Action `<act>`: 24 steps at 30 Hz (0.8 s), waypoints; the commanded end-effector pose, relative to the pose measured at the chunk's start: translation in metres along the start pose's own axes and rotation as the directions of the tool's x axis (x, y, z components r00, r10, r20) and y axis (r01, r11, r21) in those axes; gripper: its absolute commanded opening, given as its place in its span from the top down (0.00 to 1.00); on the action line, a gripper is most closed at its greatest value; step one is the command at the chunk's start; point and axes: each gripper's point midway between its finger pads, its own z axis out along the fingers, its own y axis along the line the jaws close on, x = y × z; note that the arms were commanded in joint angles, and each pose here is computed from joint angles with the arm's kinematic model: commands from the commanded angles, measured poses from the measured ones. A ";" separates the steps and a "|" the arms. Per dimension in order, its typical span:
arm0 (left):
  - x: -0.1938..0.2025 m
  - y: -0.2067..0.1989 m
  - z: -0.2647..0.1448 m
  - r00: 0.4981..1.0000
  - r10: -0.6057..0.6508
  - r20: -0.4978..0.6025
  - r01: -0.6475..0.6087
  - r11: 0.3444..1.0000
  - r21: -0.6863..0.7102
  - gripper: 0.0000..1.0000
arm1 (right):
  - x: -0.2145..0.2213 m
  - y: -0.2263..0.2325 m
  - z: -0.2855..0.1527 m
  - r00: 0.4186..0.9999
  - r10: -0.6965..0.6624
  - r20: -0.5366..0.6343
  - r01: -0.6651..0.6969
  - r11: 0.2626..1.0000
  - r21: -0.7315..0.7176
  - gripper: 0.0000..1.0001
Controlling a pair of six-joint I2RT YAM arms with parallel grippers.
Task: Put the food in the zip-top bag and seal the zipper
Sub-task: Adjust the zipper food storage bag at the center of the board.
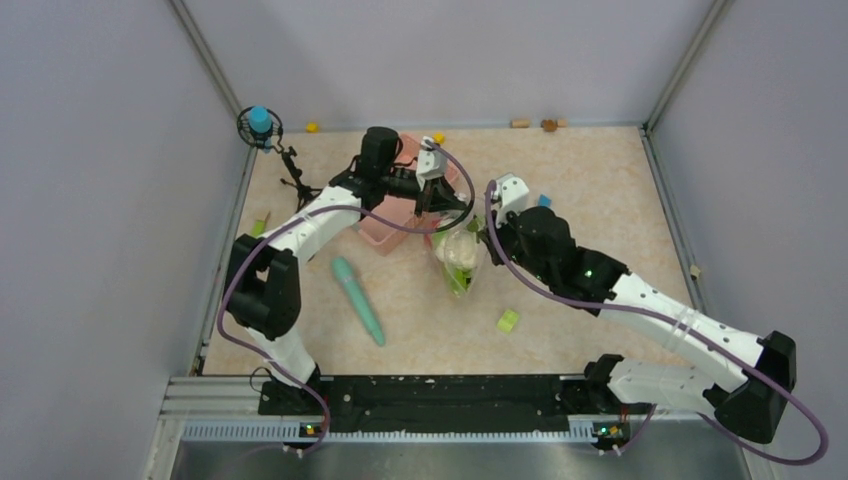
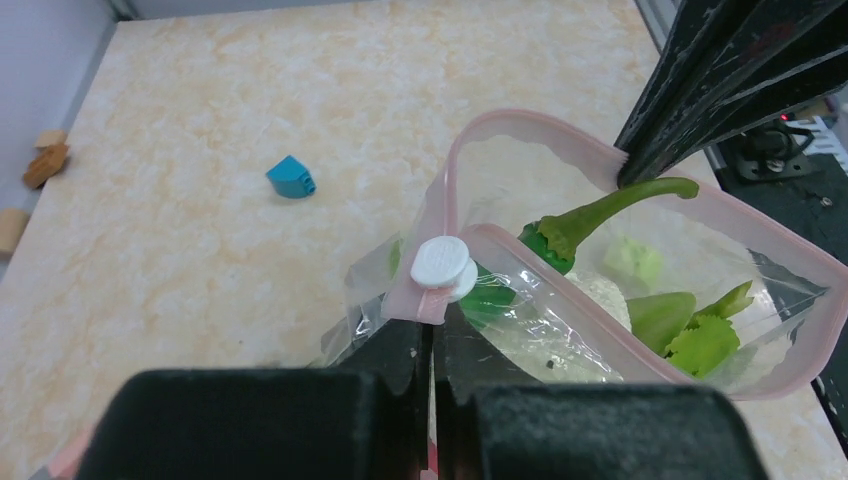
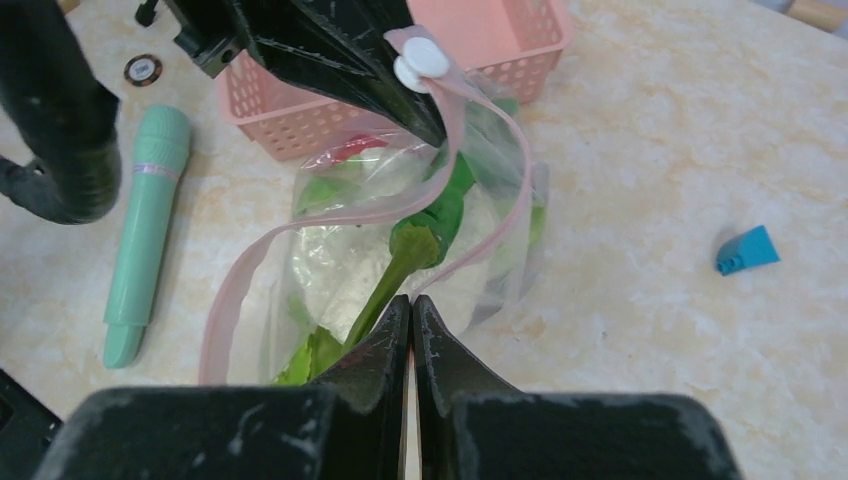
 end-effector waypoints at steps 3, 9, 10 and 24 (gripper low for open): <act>-0.053 0.009 -0.028 1.000 -0.008 0.012 0.010 0.970 -0.243 1.00 | -0.059 -0.044 -0.026 0.977 0.035 0.209 -0.079 0.976 0.203 1.00; -0.071 -0.027 -0.050 0.996 -0.081 0.027 0.085 0.932 -0.353 1.00 | -0.070 -0.055 -0.031 0.968 0.053 0.245 -0.110 0.968 0.226 1.00; -0.072 -0.034 -0.051 0.994 -0.105 0.027 0.107 0.922 -0.373 1.00 | -0.070 -0.054 -0.032 0.967 0.066 0.246 -0.121 0.969 0.215 0.98; -0.104 -0.048 -0.062 0.931 -0.354 0.084 0.324 0.701 -0.635 1.00 | -0.061 -0.012 -0.097 0.921 0.234 0.310 -0.199 0.970 -0.142 0.20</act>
